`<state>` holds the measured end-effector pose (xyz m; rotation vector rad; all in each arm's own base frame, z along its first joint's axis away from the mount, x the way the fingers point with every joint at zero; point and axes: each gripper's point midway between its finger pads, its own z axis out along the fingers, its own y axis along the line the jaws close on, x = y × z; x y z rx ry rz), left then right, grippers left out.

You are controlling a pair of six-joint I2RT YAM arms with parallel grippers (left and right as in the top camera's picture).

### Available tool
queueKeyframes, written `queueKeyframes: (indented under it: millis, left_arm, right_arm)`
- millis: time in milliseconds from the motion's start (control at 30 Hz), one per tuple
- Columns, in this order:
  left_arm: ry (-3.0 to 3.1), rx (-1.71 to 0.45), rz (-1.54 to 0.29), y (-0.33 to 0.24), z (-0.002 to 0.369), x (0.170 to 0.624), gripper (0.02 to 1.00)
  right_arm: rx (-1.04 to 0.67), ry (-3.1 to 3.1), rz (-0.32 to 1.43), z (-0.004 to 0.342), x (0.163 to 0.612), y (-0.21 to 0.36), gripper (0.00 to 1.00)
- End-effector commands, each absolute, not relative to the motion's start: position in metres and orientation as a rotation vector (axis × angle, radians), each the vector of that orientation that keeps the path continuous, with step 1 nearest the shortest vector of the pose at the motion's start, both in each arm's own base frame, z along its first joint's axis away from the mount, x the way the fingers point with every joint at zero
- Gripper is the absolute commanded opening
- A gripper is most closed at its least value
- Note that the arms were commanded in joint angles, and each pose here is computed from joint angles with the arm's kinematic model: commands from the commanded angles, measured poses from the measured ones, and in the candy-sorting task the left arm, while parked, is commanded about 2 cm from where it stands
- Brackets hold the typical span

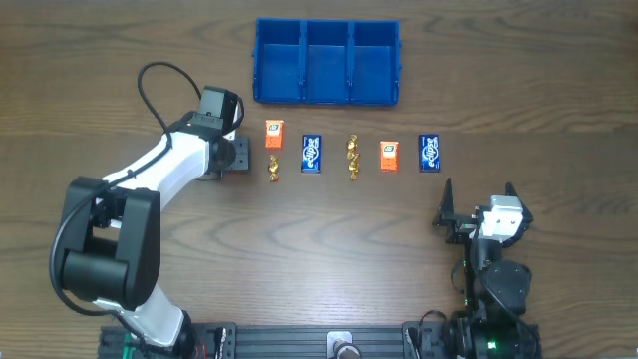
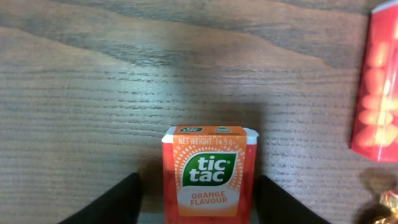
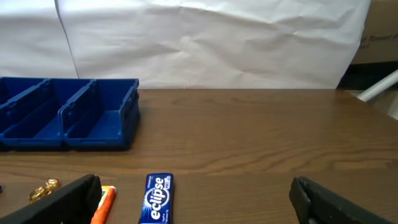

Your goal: Sort Candies Into Trays

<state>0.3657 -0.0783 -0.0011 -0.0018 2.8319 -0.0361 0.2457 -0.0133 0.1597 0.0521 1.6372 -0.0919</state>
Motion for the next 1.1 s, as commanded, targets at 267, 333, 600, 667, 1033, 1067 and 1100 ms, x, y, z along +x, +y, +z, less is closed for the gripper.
queueKeyframes:
  millis: [267,333,600,667,1033,1067,1100]
  left_arm:
    - [2.806,-0.025,-0.071,-0.087,0.021,0.384,0.268]
    - [2.788,-0.032,-0.073,-0.089,0.042,0.395,0.248]
    - [2.509,-0.017,-0.043,-0.125,0.179,0.473,0.242]
    - [2.461,0.012,-0.064,-0.14,0.202,0.498,0.244]
    - [2.601,0.05,-0.091,-0.171,0.153,0.541,0.246]
    - [2.615,0.054,-0.093,-0.173,0.145,0.541,0.246]
    - [2.624,0.058,-0.097,-0.174,0.14,0.541,0.246]
  right_arm:
    - [0.046,1.638,-0.103,0.159,0.245,-0.014,0.998]
    - [0.046,1.638,-0.104,0.159,0.245,-0.015,0.998]
    - [0.046,1.638,-0.104,0.159,0.245,-0.015,0.998]
    - [0.046,1.638,-0.104,0.159,0.245,-0.015,0.998]
    - [0.046,1.638,-0.104,0.159,0.245,-0.015,0.998]
    - [0.046,1.638,-0.104,0.159,0.245,-0.015,0.998]
    - [0.046,1.637,-0.104,0.159,0.245,-0.015,0.998]
